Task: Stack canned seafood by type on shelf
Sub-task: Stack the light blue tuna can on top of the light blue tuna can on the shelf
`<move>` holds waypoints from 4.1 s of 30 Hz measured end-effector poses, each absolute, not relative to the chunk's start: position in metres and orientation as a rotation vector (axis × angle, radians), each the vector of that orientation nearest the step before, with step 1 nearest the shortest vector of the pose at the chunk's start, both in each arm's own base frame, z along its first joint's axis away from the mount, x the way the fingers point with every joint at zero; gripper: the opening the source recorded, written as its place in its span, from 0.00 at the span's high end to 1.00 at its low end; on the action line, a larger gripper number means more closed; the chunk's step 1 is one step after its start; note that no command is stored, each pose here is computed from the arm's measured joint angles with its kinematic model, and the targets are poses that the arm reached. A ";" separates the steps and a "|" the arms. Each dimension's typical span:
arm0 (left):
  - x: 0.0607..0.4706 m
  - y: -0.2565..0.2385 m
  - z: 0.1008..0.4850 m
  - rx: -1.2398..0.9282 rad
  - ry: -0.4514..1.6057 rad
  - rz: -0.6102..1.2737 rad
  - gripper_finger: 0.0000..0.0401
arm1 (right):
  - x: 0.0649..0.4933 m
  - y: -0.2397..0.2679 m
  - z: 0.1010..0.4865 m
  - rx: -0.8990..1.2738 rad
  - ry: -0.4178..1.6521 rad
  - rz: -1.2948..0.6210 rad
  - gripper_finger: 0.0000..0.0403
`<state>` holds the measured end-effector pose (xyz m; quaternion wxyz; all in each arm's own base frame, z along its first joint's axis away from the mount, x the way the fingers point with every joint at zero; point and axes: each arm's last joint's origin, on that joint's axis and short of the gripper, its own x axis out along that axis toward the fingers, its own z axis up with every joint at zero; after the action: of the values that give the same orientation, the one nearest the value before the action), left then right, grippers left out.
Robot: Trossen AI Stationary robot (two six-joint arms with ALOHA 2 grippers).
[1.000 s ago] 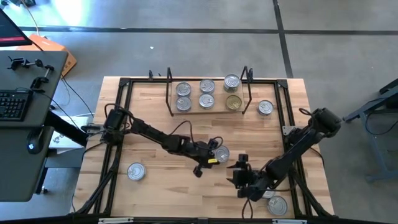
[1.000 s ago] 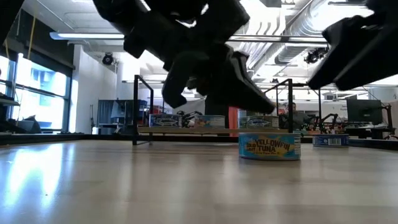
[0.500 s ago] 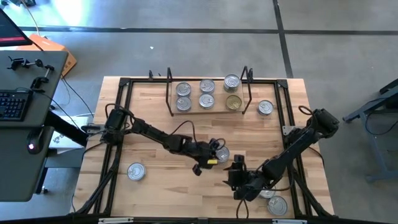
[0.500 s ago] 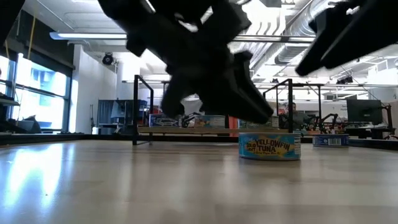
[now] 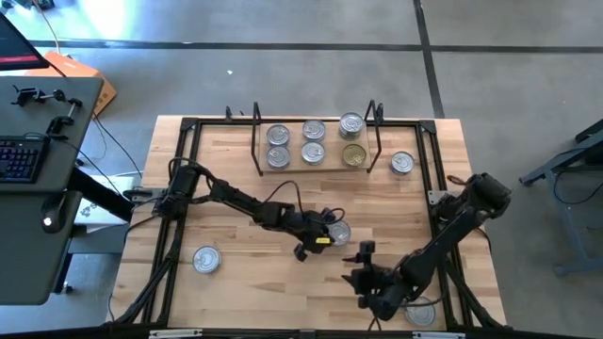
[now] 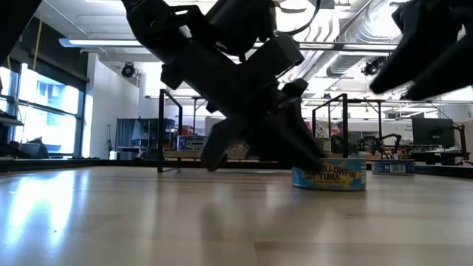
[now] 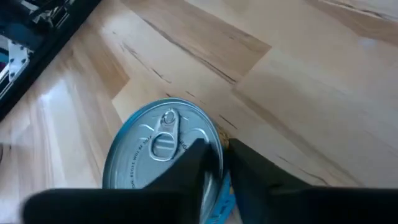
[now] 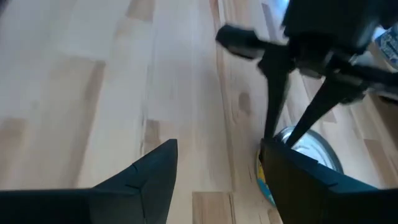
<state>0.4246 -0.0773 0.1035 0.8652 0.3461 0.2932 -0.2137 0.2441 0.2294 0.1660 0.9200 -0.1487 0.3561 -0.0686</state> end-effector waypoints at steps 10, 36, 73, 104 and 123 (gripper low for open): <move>0.419 -0.079 0.122 0.536 0.638 -0.394 0.99 | 0.250 0.226 0.145 -0.395 0.759 -0.197 0.45; 0.415 -0.082 0.154 0.293 0.602 -0.349 1.00 | 0.284 0.191 0.117 -0.644 0.838 -0.292 0.46; 0.245 -0.095 0.124 0.069 0.524 0.068 0.94 | 0.368 -0.002 0.232 -0.650 0.806 -0.500 0.70; 0.235 -0.092 0.114 0.004 0.580 0.204 0.94 | 0.374 -0.160 0.191 -0.874 1.042 -0.458 0.41; 0.235 -0.092 0.114 -0.001 0.580 0.198 0.94 | 0.365 -0.153 0.210 -0.795 1.006 -0.427 0.38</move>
<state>0.2353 -0.0925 0.1145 0.9534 -0.0007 0.2856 0.0973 0.3646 -0.1532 0.2097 0.7802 -0.3679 0.4656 -0.1978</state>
